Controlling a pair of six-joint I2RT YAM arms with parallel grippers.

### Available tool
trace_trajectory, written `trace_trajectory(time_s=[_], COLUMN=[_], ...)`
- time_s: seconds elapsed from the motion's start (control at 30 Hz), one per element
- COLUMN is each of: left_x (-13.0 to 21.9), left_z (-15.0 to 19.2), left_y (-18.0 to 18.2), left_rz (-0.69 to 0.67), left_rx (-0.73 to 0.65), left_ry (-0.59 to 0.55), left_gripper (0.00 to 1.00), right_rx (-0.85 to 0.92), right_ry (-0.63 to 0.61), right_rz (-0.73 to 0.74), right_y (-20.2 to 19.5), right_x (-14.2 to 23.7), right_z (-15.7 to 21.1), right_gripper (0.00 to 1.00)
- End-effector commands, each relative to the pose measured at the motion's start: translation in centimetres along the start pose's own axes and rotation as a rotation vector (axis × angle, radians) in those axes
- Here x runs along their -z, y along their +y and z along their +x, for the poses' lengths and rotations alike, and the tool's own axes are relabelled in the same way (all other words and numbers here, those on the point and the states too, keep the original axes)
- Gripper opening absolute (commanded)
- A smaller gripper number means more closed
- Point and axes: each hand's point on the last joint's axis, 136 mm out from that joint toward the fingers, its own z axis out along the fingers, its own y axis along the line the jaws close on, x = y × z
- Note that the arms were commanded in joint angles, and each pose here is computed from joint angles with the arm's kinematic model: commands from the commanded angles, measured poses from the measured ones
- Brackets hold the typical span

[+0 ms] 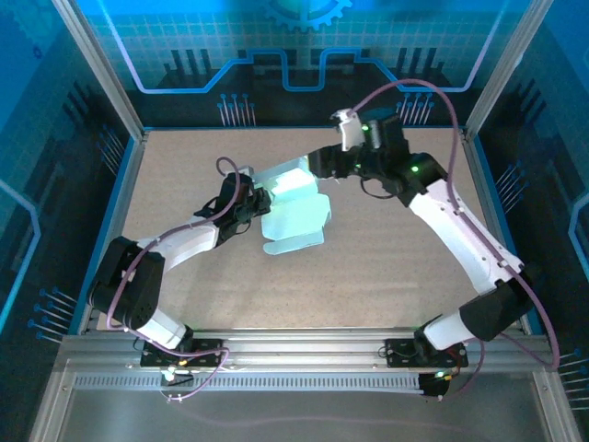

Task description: Fold the paper box

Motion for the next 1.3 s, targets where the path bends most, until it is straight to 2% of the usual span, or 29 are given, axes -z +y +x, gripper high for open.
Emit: trace_trajectory(time_s=[0.0, 0.1, 0.23, 0.37, 0.7, 0.9, 1.03, 1.13, 1.27], left_x=[0.5, 0.9, 1.1, 1.2, 1.3, 0.7, 0.5, 0.6, 0.6], left_z=[-0.1, 0.2, 0.5, 0.9, 0.4, 0.6, 0.6, 0.5, 0.4], left_y=[-2.7, -3.5, -3.2, -3.4, -4.0, -3.5, -3.6, -3.6, -3.4], left_rz=[0.109, 0.148, 0.156, 0.163, 0.179, 0.149, 0.156, 0.155, 0.154], left_rx=[-0.070, -0.065, 0.001, -0.004, 0.002, 0.033, 0.042, 0.043, 0.044], left_ry=[0.076, 0.125, 0.182, 0.216, 0.214, 0.225, 0.229, 0.226, 0.222], left_gripper=[0.00, 0.00, 0.00, 0.00, 0.00, 0.00, 0.00, 0.00, 0.00], right_rx=[0.085, 0.126, 0.165, 0.214, 0.255, 0.292, 0.309, 0.311, 0.315], right_ry=[0.018, 0.035, -0.015, 0.049, 0.160, 0.201, 0.244, 0.227, 0.101], right_rz=[-0.188, -0.276, -0.445, -0.485, -0.533, -0.568, -0.484, -0.466, -0.499], right_y=[-0.3, -1.4, -1.9, -1.7, -0.4, 1.8, 1.4, 1.6, 2.6], right_x=[0.2, 1.2, 2.8, 2.2, -1.3, -2.4, -3.7, -3.1, -0.2], right_z=[1.2, 2.1, 2.8, 3.9, 4.8, 5.9, 6.6, 6.2, 4.4], right_gripper=[0.64, 0.64, 0.64, 0.65, 0.63, 0.58, 0.57, 0.56, 0.56])
